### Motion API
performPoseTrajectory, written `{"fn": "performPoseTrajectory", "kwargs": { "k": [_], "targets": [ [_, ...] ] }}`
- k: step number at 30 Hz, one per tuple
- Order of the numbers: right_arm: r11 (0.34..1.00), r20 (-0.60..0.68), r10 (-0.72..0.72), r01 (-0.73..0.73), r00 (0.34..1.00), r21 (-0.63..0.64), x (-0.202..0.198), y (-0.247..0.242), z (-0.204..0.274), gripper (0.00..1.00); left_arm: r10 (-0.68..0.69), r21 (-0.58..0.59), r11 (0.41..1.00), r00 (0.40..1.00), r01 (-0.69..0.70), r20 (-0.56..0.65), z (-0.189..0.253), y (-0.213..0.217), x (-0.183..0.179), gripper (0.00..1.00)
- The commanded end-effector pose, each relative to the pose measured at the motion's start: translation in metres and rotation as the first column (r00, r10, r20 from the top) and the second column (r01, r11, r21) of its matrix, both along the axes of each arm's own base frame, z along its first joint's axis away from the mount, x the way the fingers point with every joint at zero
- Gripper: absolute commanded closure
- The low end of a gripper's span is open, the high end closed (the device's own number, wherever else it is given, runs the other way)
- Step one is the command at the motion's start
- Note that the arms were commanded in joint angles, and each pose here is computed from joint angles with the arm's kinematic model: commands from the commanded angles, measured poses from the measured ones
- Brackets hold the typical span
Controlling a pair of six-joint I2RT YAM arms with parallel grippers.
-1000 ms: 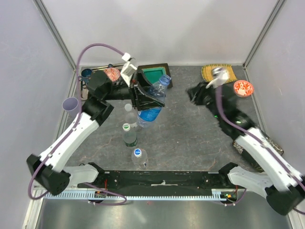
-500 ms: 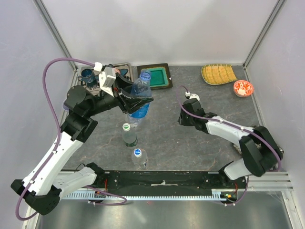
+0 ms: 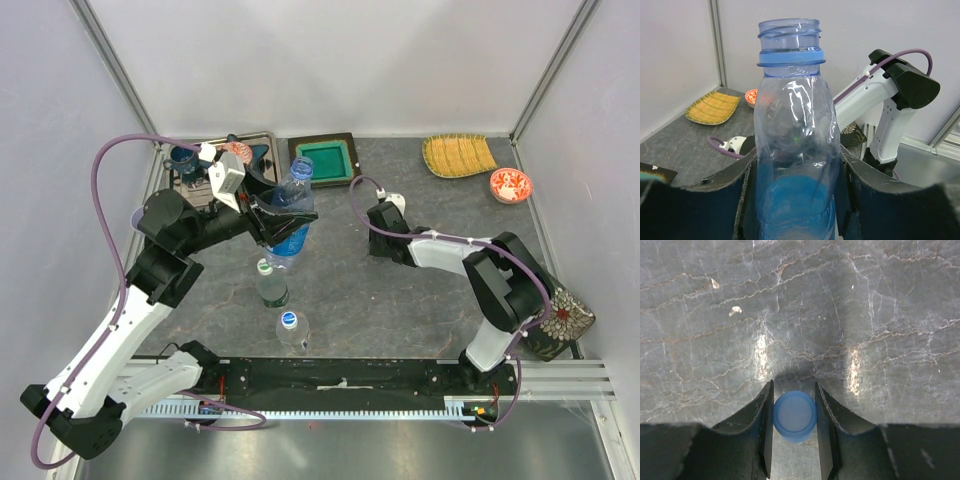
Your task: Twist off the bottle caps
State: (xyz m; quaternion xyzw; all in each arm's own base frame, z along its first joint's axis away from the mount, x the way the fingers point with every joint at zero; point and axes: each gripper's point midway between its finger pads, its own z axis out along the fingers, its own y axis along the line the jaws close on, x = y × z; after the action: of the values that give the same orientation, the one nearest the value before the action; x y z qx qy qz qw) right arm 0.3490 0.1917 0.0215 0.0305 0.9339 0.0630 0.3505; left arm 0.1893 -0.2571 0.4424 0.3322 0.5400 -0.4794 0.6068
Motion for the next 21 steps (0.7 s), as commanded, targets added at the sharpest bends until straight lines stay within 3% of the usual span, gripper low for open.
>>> {"fn": "performPoseTrajectory", "kwargs": {
  "k": [1, 4, 15, 18, 21],
  "targets": [
    [1.0, -0.007, -0.001, 0.001, 1.0, -0.001, 0.005, 0.008, -0.004, 0.85, 0.026, 0.0, 1.0, 0.998, -0.027, 0.06, 0.003, 0.004, 0.0, 0.7],
    [1.0, -0.031, 0.03, -0.03, 0.999, -0.006, -0.01, 0.01, -0.01, 0.66, 0.033, 0.004, 0.999, 0.997, -0.033, 0.065, 0.002, 0.005, 0.0, 0.7],
    [0.999, -0.069, 0.054, -0.054, 0.996, 0.006, -0.033, 0.018, -0.023, 0.32, 0.038, 0.011, 0.999, 0.997, -0.039, 0.065, -0.003, 0.005, 0.001, 0.7],
    [0.999, -0.024, 0.034, -0.034, 0.999, 0.012, -0.023, 0.019, -0.003, 0.22, 0.042, 0.014, 0.999, 0.997, -0.043, 0.065, -0.004, 0.006, 0.002, 0.69],
    [0.999, 0.075, 0.002, -0.006, 0.997, 0.054, -0.005, 0.021, 0.05, 0.15, 0.049, 0.017, 0.999, 0.997, -0.05, 0.064, -0.005, 0.005, 0.004, 0.69]
  ]
}}
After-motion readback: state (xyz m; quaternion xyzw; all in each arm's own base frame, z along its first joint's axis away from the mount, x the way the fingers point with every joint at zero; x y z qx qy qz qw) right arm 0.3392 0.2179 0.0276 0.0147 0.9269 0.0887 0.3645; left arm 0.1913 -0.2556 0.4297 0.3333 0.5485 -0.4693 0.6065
